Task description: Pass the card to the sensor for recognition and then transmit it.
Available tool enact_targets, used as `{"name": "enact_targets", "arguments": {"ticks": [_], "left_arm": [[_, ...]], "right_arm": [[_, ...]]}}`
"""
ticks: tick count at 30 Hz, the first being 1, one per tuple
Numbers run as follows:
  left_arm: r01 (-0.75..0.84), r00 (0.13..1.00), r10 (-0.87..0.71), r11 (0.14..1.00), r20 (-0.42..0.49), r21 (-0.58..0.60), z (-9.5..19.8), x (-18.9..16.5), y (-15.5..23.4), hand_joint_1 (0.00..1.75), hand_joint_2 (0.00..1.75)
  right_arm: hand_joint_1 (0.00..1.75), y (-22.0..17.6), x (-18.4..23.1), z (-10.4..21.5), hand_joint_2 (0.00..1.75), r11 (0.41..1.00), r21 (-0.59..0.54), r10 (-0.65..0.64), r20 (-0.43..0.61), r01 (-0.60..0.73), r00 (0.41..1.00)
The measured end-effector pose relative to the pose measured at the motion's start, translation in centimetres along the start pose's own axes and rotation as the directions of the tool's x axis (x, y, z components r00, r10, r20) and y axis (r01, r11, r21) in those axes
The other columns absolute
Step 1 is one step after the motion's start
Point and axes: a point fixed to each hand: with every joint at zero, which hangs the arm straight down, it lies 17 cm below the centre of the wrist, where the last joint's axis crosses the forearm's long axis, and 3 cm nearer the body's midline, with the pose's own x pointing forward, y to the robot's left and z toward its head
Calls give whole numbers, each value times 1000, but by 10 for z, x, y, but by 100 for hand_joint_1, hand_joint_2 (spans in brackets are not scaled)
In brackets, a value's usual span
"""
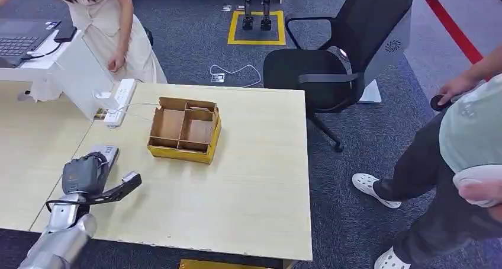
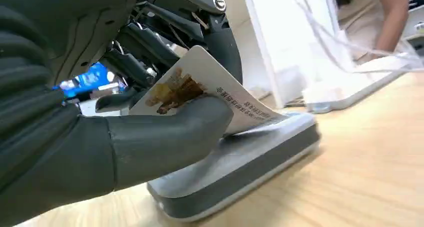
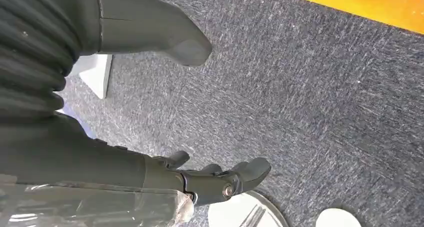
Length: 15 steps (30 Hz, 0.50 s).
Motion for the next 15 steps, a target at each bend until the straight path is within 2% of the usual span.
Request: {"name": "enact_targets", "arguments": {"ticks": [5,15], "left_arm": [[-43,999,42,999,18,22,-2,15,7,175,175],[-58,998,57,998,30,34,-1,25,9,175,175]], "right_arm": [[0,0,0,0,175,1000,1,5,2,-5,1000],[0,0,0,0,175,1000,1,3,2,-3,1000]]}}
